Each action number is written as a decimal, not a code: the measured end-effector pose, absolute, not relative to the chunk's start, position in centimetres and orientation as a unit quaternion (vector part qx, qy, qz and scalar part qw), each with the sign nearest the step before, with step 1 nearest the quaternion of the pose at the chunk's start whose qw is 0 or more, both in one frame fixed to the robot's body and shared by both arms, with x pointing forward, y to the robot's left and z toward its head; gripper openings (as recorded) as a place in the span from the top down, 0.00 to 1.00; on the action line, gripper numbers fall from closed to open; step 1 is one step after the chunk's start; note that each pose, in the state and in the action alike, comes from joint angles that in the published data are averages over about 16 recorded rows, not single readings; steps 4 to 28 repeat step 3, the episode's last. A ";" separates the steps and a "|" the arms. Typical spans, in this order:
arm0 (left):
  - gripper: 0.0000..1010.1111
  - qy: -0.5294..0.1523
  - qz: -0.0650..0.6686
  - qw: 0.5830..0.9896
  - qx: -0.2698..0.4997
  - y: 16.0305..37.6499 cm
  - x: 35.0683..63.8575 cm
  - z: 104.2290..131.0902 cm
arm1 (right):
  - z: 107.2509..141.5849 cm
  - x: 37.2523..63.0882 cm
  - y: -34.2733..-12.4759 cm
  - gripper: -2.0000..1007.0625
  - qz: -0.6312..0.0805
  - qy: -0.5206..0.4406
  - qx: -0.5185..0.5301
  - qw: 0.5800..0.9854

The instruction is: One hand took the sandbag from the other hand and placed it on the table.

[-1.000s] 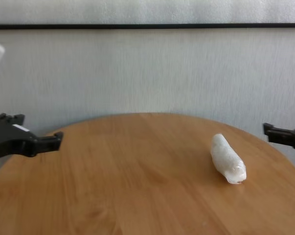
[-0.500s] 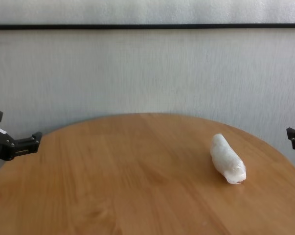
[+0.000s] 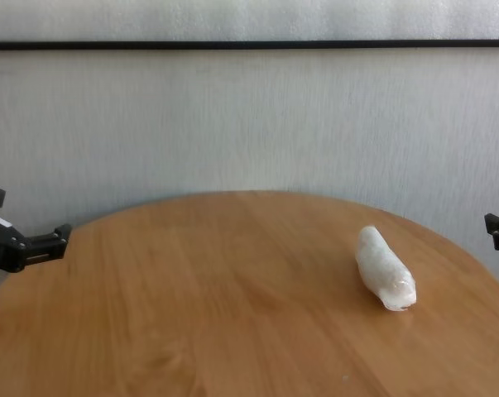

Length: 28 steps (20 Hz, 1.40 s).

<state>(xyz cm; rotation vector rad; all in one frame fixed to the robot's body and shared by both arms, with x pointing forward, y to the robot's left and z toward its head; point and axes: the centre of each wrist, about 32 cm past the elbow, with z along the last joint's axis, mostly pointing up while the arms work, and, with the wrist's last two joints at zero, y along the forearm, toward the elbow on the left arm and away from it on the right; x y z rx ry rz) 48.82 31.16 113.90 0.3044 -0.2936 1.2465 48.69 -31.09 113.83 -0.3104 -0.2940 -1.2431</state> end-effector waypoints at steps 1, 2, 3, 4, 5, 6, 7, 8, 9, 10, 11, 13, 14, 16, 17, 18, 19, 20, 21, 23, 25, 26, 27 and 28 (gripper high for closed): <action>0.01 -0.136 0.579 0.791 0.142 31.2 48.8 113.9 | 113.8 48.7 -31.1 0.00 -0.578 -0.136 -0.144 0.792; 0.01 -0.136 0.579 0.791 0.142 31.2 48.8 113.9 | 113.8 48.7 -31.1 0.00 -0.578 -0.136 -0.144 0.792; 0.01 -0.136 0.579 0.791 0.142 31.1 48.8 113.9 | 113.8 48.7 -31.1 0.00 -0.578 -0.136 -0.144 0.792; 0.01 -0.136 0.579 0.791 0.142 31.1 48.8 113.9 | 113.8 48.7 -31.1 0.00 -0.578 -0.136 -0.144 0.792; 0.01 -0.136 0.579 0.791 0.142 31.1 48.8 113.9 | 113.8 48.7 -31.1 0.00 -0.578 -0.136 -0.144 0.792; 0.01 -0.136 0.579 0.791 0.142 31.1 48.8 113.9 | 113.8 48.7 -31.1 0.00 -0.578 -0.136 -0.144 0.792; 0.01 -0.136 0.579 0.791 0.142 31.1 48.8 113.9 | 113.8 48.7 -31.1 0.00 -0.578 -0.136 -0.144 0.792; 0.01 -0.136 0.579 0.791 0.142 31.1 48.8 113.9 | 113.8 48.7 -31.1 0.00 -0.578 -0.136 -0.144 0.792; 0.01 -0.136 0.579 0.791 0.142 31.1 48.8 113.9 | 113.8 48.7 -31.1 0.00 -0.578 -0.136 -0.144 0.792; 0.01 -0.136 0.579 0.791 0.142 31.1 48.8 113.9 | 113.8 48.7 -31.1 0.00 -0.578 -0.136 -0.144 0.792; 0.01 -0.136 0.579 0.791 0.142 31.1 48.8 113.9 | 113.8 48.7 -31.1 0.00 -0.578 -0.136 -0.144 0.792; 0.01 -0.136 0.579 0.791 0.142 31.1 48.8 113.9 | 113.8 48.7 -31.1 0.00 -0.578 -0.136 -0.144 0.792; 0.01 -0.136 0.579 0.791 0.142 31.1 48.8 113.9 | 113.8 48.7 -31.1 0.00 -0.578 -0.136 -0.144 0.792; 0.01 -0.136 0.579 0.791 0.142 31.1 48.8 113.9 | 113.8 48.7 -31.1 0.00 -0.578 -0.136 -0.144 0.792; 0.01 -0.136 0.579 0.791 0.142 31.1 48.8 113.9 | 113.8 48.7 -31.1 0.00 -0.578 -0.136 -0.144 0.792; 0.01 -0.136 0.579 0.791 0.142 31.1 48.8 113.9 | 113.8 48.7 -31.1 0.00 -0.578 -0.136 -0.144 0.792; 0.01 -0.136 0.579 0.791 0.142 31.1 48.8 113.9 | 113.8 48.7 -31.1 0.00 -0.578 -0.136 -0.144 0.792; 0.01 -0.136 0.579 0.791 0.142 31.1 48.8 113.9 | 113.8 48.7 -31.1 0.00 -0.578 -0.136 -0.144 0.792; 0.01 -0.136 0.579 0.791 0.142 31.1 48.8 113.9 | 113.8 48.7 -31.1 0.00 -0.578 -0.136 -0.144 0.792; 0.01 -0.136 0.579 0.791 0.142 31.1 48.8 113.9 | 113.8 48.7 -31.1 0.00 -0.578 -0.136 -0.144 0.792; 0.01 -0.136 0.579 0.791 0.142 31.1 48.8 113.9 | 113.8 48.7 -31.1 0.00 -0.578 -0.136 -0.144 0.792; 0.01 -0.136 0.579 0.791 0.142 31.1 48.8 113.9 | 113.8 48.7 -31.1 0.00 -0.578 -0.136 -0.144 0.792; 0.01 -0.136 0.579 0.791 0.142 31.1 48.8 113.9 | 113.8 48.7 -31.1 0.00 -0.578 -0.136 -0.144 0.792; 0.01 -0.136 0.579 0.791 0.142 31.1 48.8 113.9 | 113.8 48.7 -31.1 0.00 -0.578 -0.136 -0.144 0.792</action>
